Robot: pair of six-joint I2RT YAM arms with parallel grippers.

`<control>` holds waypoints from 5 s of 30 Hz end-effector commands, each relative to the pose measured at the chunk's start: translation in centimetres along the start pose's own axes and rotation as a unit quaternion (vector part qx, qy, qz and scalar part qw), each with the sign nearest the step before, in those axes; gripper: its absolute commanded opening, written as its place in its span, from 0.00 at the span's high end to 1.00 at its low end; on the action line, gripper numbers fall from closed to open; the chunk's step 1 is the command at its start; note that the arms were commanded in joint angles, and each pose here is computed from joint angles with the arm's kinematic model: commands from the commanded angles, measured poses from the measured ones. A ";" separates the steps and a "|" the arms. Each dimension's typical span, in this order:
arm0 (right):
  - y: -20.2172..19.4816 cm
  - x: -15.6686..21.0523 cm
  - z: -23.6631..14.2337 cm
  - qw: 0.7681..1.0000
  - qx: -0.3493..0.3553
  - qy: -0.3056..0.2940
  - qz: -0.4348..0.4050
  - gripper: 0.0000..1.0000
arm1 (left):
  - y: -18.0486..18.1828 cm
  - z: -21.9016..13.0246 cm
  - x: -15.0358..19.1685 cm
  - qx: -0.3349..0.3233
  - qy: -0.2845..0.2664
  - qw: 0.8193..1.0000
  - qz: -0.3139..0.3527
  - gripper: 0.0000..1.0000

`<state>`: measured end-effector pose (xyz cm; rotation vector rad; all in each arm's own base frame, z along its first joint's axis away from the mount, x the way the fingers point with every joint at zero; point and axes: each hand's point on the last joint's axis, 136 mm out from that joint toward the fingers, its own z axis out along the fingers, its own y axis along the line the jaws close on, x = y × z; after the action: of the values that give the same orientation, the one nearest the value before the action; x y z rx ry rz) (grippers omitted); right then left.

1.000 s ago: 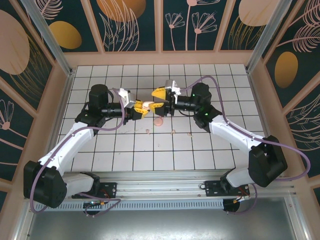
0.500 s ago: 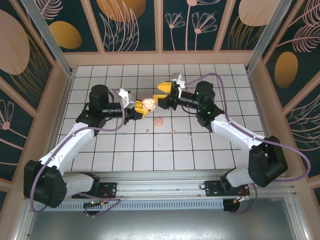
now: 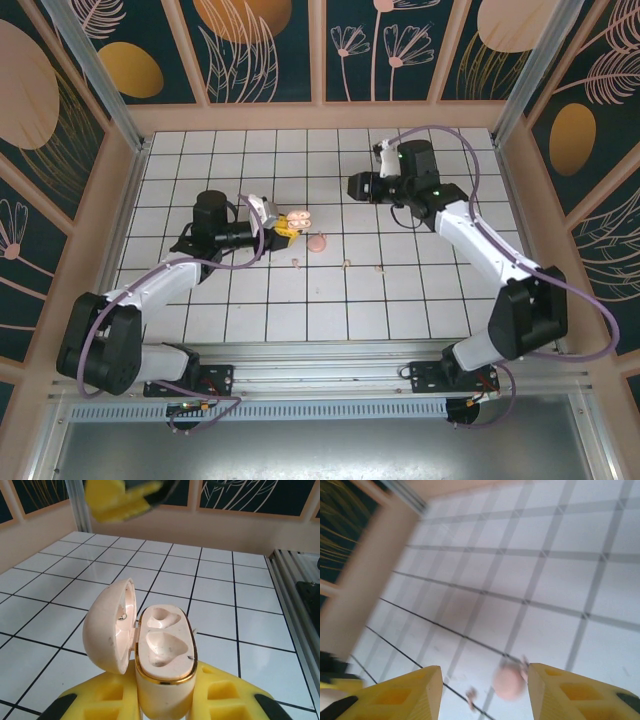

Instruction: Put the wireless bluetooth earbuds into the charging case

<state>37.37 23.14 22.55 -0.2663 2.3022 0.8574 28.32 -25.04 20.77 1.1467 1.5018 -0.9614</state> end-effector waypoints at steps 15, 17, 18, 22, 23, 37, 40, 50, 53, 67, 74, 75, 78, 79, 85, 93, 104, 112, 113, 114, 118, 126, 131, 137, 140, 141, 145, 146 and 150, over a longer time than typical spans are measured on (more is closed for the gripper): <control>-10.4 15.1 1.1 0.908 0.205 0.346 -0.113 0.52 | 0.0 0.1 0.4 -0.005 0.001 1.000 0.029 0.94; -10.6 15.5 1.5 0.905 0.205 0.354 -0.120 0.52 | -0.1 0.0 0.4 -0.007 0.003 1.000 0.029 0.94; -10.6 15.8 1.6 0.903 0.205 0.357 -0.123 0.52 | -0.1 0.0 0.3 -0.007 0.002 1.000 0.030 0.94; -11.1 17.1 2.4 0.893 0.213 0.374 -0.131 0.51 | -0.1 0.0 0.4 -0.007 0.004 1.000 0.028 0.94; -11.4 17.5 2.6 0.891 0.216 0.377 -0.133 0.50 | 0.0 0.0 0.3 -0.008 0.004 1.000 0.028 0.94; -13.0 19.5 3.8 0.884 0.226 0.390 -0.123 0.49 | 0.0 -0.1 0.2 -0.008 0.008 1.000 0.028 0.94; -12.9 20.1 3.5 0.882 0.216 0.401 -0.123 0.47 | 0.0 0.0 0.3 -0.008 0.009 1.000 0.028 0.94; -13.7 20.2 2.3 0.876 0.235 0.405 -0.121 0.49 | 0.0 0.0 0.3 -0.006 0.009 1.000 0.026 0.94; -14.0 19.8 2.4 0.878 0.244 0.395 -0.114 0.50 | 0.0 0.1 0.4 -0.005 0.009 1.000 0.024 0.94; -15.5 16.4 1.2 0.890 0.299 0.334 -0.080 0.57 | 0.1 0.1 0.3 -0.005 0.010 1.000 0.021 0.94; -13.0 14.1 -0.3 0.914 0.294 0.280 0.016 0.58 | 0.1 0.1 0.3 -0.006 0.010 1.000 0.021 0.94; -12.3 14.4 -0.4 0.916 0.282 0.281 0.039 0.59 | 0.1 0.1 0.2 -0.006 0.010 1.000 0.022 0.94; -11.4 15.4 -0.8 0.915 0.273 0.283 0.092 0.63 | 0.2 0.1 0.3 -0.006 0.011 1.000 0.019 0.94; -11.4 15.9 -1.0 0.912 0.275 0.288 0.100 0.64 | 0.1 0.1 0.3 -0.005 0.011 1.000 0.019 0.94; -12.2 18.3 -1.0 0.896 0.293 0.322 0.089 0.67 | -0.2 0.1 0.7 0.003 0.009 1.000 0.015 0.94; -12.4 19.4 0.4 0.891 0.282 0.347 0.075 0.69 | 0.0 0.2 0.3 0.001 0.007 1.000 0.018 0.94; -12.6 20.0 1.3 0.891 0.272 0.357 0.074 0.70 | 0.1 0.2 0.3 -0.001 0.009 1.000 0.016 0.95; -13.0 20.4 1.9 0.889 0.271 0.363 0.069 0.73 | 0.1 0.2 0.5 -0.001 0.010 1.000 0.015 0.95; -13.0 20.4 2.0 0.889 0.271 0.363 0.069 0.73 | 0.1 0.2 0.5 -0.001 0.010 1.000 0.015 0.95; -13.0 20.4 2.1 0.890 0.269 0.362 0.070 0.74 | 0.0 0.2 0.5 -0.001 0.011 1.000 0.015 0.95; -13.0 20.6 2.4 0.892 0.263 0.362 0.069 0.75 | 0.1 0.2 0.6 -0.002 0.012 1.000 0.013 0.95; -13.6 21.0 2.7 0.891 0.265 0.363 0.070 0.74 | 0.0 0.2 0.6 -0.002 0.013 1.000 0.012 0.95; -14.0 21.1 2.6 0.888 0.273 0.363 0.069 0.73 | 0.0 0.2 0.6 -0.002 0.014 1.000 0.011 0.95; -13.7 20.1 2.6 0.901 0.265 0.337 0.070 0.79 | -0.1 0.1 0.7 -0.002 0.013 1.000 0.013 0.95; -13.2 18.6 2.6 0.914 0.258 0.303 0.077 0.79 | -0.1 0.0 0.3 -0.008 -0.003 1.000 0.019 0.97; -13.0 17.8 2.6 0.920 0.255 0.287 0.079 0.79 | -0.1 0.0 0.1 -0.011 -0.011 1.000 0.020 0.97; -11.0 13.8 2.6 0.952 0.217 0.198 0.089 0.79 | -0.2 0.5 -0.4 -0.011 -0.027 0.999 0.021 0.97; -10.3 12.8 2.6 0.959 0.205 0.175 0.089 0.79 | -0.3 0.8 -0.6 -0.010 -0.030 0.999 0.023 0.97; -7.1 7.6 1.9 0.983 0.142 0.067 0.090 0.79 | -0.8 2.3 -1.3 -0.006 -0.053 0.998 0.016 0.97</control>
<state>32.81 17.38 8.41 -0.0396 2.7798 0.4250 27.97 -26.74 20.69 1.1285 1.4525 -0.9593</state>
